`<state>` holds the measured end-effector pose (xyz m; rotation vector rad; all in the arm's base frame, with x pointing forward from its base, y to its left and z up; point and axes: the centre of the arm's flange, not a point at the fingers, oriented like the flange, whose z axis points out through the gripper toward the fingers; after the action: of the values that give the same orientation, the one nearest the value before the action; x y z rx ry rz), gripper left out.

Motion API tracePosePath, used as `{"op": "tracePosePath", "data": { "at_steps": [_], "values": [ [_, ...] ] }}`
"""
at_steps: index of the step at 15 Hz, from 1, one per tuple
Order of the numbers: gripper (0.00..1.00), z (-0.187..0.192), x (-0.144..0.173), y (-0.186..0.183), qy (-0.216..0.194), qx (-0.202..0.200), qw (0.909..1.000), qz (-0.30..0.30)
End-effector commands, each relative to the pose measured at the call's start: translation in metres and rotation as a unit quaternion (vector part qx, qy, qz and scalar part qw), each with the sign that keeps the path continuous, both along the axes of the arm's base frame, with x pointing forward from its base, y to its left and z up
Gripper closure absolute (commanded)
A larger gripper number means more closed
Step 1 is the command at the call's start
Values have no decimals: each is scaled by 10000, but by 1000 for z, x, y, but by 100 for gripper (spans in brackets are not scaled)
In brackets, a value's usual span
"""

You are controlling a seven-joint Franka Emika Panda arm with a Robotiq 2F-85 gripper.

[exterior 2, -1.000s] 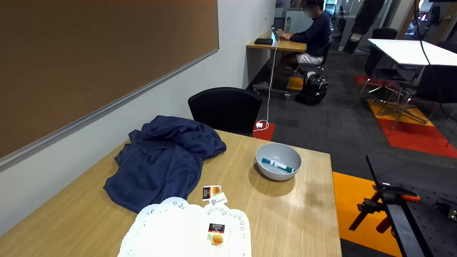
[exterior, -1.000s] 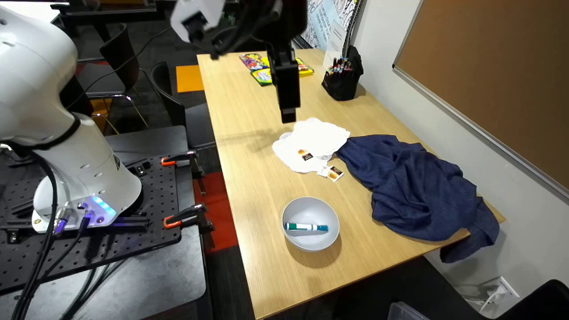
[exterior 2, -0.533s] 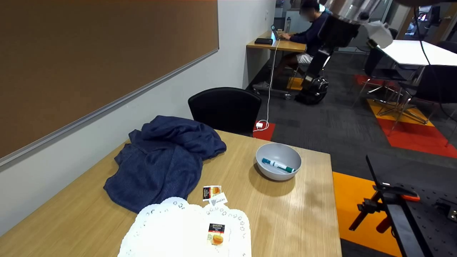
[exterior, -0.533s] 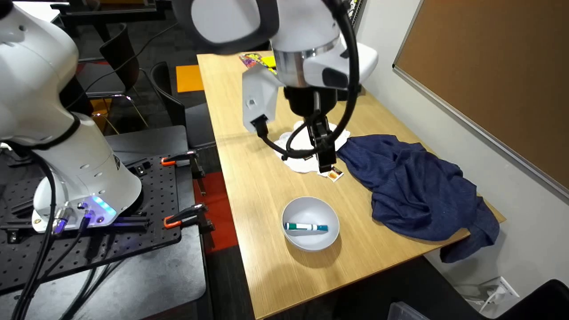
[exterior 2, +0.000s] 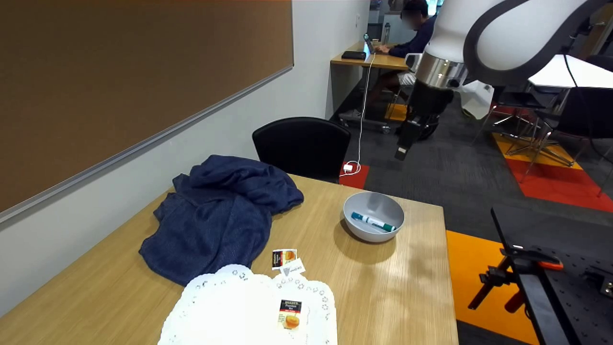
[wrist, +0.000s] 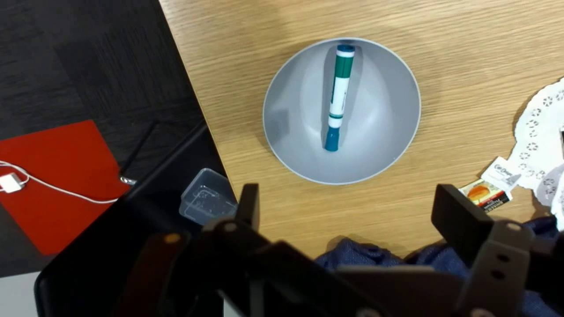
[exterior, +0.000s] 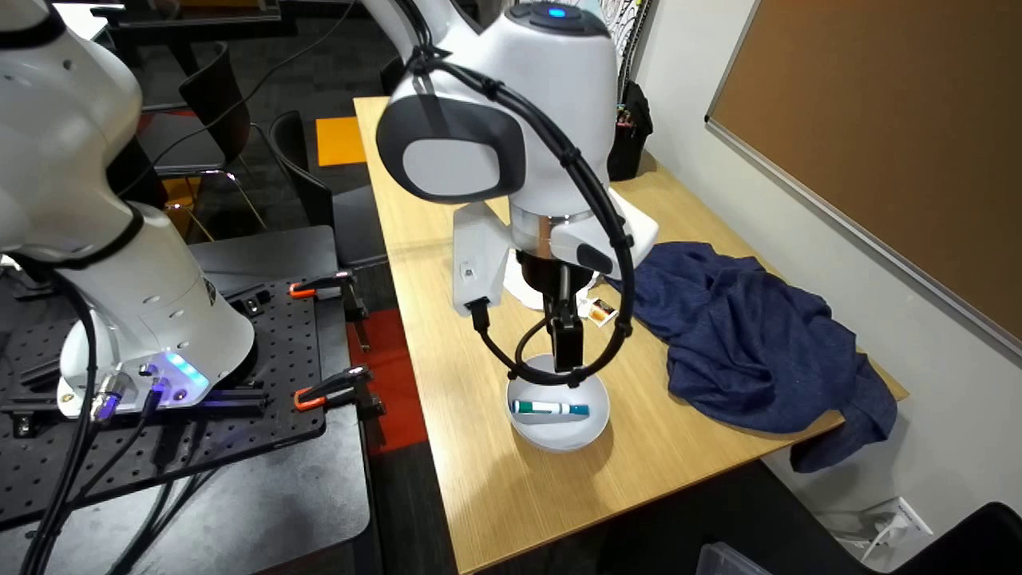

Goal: Put the marker on the table

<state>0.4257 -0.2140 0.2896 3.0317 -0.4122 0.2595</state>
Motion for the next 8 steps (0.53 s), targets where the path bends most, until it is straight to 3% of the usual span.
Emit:
{"op": "tracePosePath", "data": {
  "at_steps": [1, 8],
  "values": [
    [0, -8, 1, -3, 84, 11, 10000, -34],
    [0, -20, 8, -15, 215, -13, 9997, -99]
  ]
}}
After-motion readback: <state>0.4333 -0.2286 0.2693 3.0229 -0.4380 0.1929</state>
